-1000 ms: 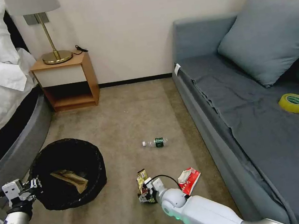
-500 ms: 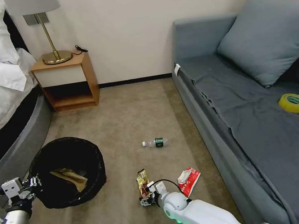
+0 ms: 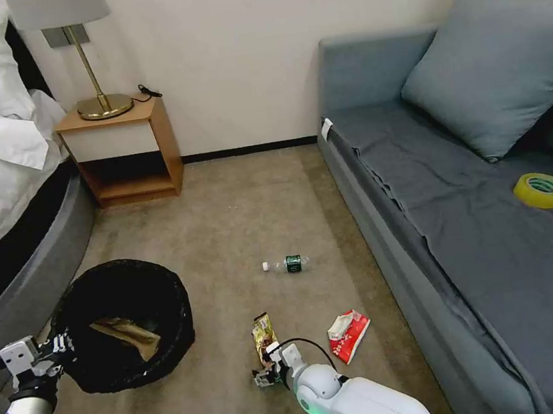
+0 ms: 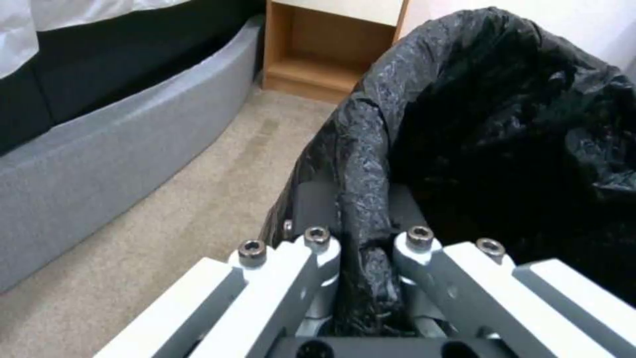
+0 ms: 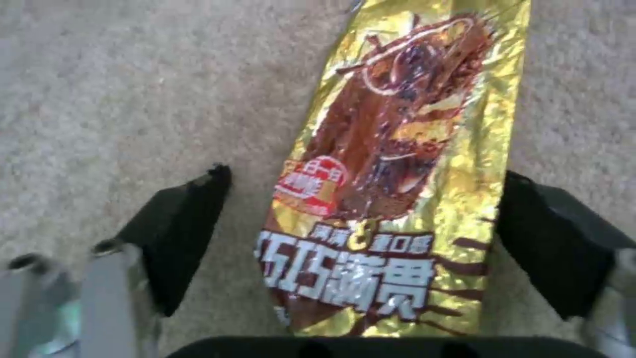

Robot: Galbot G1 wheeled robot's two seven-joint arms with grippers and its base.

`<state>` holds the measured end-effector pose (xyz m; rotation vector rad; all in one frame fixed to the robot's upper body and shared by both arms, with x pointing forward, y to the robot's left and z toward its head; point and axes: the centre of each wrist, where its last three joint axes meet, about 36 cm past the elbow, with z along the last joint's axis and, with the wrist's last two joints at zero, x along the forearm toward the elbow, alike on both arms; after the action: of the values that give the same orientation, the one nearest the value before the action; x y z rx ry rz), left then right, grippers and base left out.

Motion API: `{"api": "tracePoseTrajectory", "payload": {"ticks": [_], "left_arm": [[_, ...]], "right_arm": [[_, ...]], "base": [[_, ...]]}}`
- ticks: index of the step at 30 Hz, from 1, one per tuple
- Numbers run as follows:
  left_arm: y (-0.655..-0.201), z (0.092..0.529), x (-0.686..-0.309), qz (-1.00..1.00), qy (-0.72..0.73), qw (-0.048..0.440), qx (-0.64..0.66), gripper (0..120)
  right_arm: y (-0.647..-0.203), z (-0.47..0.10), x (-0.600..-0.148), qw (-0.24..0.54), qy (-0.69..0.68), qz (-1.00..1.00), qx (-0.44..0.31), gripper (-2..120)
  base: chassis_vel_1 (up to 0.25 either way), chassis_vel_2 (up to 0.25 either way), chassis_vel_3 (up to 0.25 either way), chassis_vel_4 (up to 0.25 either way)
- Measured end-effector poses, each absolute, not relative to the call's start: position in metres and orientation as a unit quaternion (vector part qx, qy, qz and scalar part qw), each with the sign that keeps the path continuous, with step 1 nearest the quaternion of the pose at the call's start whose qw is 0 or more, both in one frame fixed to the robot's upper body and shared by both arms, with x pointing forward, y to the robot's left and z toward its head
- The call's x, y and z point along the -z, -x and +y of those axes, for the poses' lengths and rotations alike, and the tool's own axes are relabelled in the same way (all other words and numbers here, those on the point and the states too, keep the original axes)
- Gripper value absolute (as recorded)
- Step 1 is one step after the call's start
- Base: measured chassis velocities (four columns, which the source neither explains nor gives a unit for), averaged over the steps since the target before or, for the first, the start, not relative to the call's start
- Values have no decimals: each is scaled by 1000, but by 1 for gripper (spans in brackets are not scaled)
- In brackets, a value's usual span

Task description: Pick up the trash bin, then pick up the garbage on the floor and place it into the trash bin.

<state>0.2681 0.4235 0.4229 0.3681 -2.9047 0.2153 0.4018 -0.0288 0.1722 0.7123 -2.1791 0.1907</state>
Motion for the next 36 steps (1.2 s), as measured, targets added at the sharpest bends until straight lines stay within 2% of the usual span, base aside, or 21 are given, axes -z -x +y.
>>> {"api": "tracePoseTrajectory", "payload": {"ticks": [6,8,10,17,24,26,28,30,32,36], "left_arm": [[-269,424,-422,-984,-124,103,-73,4],[-270,424,-422,-984,-123,103,-72,4],[-270,424,-422,-984,-123,102,-72,4],[-271,423,-421,-985,-122,103,-73,4],[-270,423,-421,-984,-122,103,-73,4],[-270,423,-421,-984,-122,103,-73,4],[-270,423,-422,-985,-122,102,-73,4],[-270,423,-422,-985,-122,102,-73,4],[-270,423,-422,-985,-122,102,-74,4],[-271,421,-421,-985,-119,103,-74,4]], "right_arm": [[-403,-30,-171,407,-281,-866,-76,76],[-403,-32,-170,406,-280,-867,-77,66],[-403,-32,-170,405,-280,-867,-76,61],[-403,-34,-169,400,-280,-869,-76,46],[-400,-34,-167,388,-281,-874,-74,25],[-400,-34,-166,387,-281,-875,-74,23],[-401,-34,-168,383,-279,-878,-70,10],[-401,-33,-169,382,-278,-878,-70,8],[-404,-35,-172,378,-274,-882,-67,0],[-413,-40,-181,367,-262,-890,-64,0]], "base": [[0,0,0,0],[0,0,0,0],[0,0,0,0],[0,0,0,0],[0,0,0,0],[0,0,0,0],[0,0,0,0],[0,0,0,0],[0,0,0,0],[0,0,0,0]]}}
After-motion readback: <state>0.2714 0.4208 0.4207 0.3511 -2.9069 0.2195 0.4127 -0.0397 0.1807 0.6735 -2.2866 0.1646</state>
